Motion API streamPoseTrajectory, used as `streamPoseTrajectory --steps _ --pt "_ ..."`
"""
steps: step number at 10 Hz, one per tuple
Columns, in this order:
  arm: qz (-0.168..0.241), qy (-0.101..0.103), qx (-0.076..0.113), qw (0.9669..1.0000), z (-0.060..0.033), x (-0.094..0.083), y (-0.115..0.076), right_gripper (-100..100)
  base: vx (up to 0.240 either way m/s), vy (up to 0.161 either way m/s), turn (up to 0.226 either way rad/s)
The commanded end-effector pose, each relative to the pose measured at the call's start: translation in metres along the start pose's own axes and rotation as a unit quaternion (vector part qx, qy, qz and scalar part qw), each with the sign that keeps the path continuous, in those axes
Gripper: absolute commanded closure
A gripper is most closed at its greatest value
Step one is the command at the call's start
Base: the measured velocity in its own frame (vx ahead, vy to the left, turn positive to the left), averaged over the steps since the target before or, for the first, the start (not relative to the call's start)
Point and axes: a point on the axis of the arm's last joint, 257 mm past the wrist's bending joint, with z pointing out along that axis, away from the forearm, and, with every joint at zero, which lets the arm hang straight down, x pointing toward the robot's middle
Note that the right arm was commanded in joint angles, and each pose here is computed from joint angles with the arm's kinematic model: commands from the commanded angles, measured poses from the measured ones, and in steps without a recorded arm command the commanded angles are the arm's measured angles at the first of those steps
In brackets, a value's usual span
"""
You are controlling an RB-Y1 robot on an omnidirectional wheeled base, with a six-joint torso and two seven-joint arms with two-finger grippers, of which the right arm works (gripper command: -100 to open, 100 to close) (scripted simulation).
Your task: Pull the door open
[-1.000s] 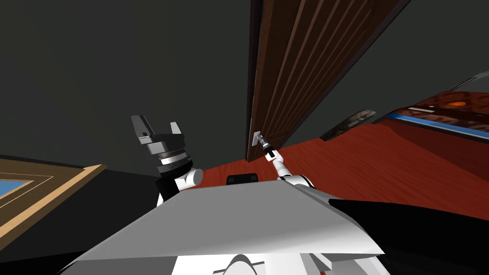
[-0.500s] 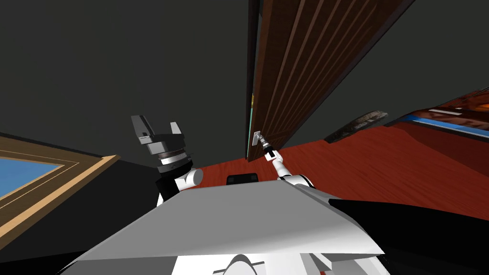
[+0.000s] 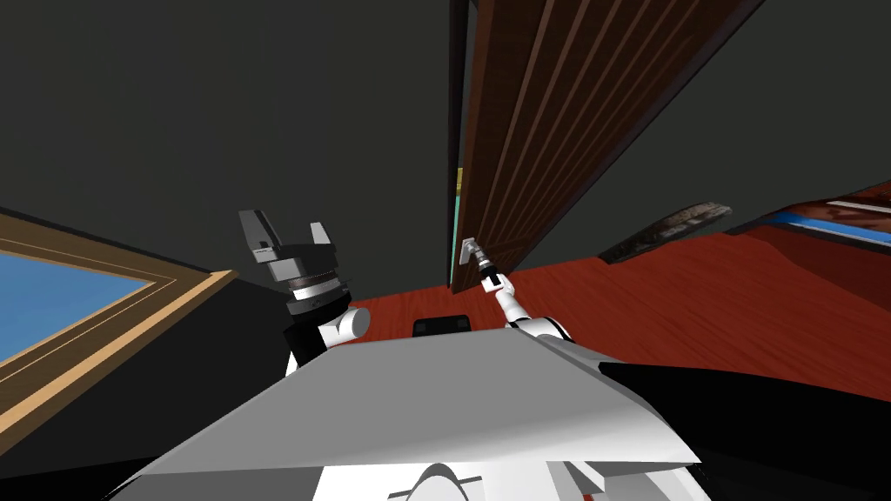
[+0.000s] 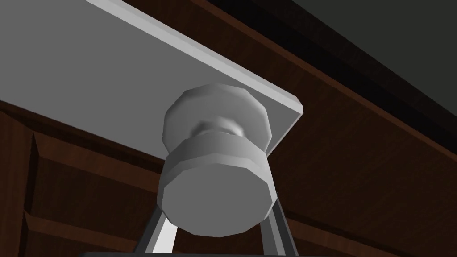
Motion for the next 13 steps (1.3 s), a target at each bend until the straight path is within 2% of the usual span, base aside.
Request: streamPoseTrajectory --steps 1,3,4,5,6,8,9,11,12,13 --pt "0.042 -0.007 -0.014 0.999 0.0054 0.0001 0.0123 100 -0.047 -0.042 0.087" --pt "0.096 -0.014 -0.012 0.9952 0.0065 -0.0008 0.0129 100 -0.074 -0.076 0.137" --pt "0.106 -0.018 -0.012 0.9942 0.0065 -0.0025 0.0126 100 -0.057 -0.062 0.05" --pt "0.138 -0.023 -0.012 0.99 0.0069 -0.0037 0.0125 100 -0.052 -0.043 0.105" --pt "0.138 -0.023 -0.012 0.99 0.0069 -0.0037 0.0125 100 -0.034 -0.036 0.037" --pt "0.197 -0.032 -0.01 0.9799 0.0077 -0.005 0.012 100 -0.053 -0.057 0.113" --pt "0.204 -0.034 -0.01 0.9784 0.0077 -0.0058 0.0118 100 -0.055 -0.048 0.073" --pt "0.262 -0.043 -0.009 0.9641 0.0083 -0.0066 0.0108 100 -0.06 -0.042 0.135" --pt "0.268 -0.044 -0.009 0.9623 0.0082 -0.0073 0.0105 100 -0.049 -0.042 -0.009" --pt "0.3 -0.049 -0.009 0.9526 0.0084 -0.0079 0.0096 100 -0.061 -0.048 0.102"
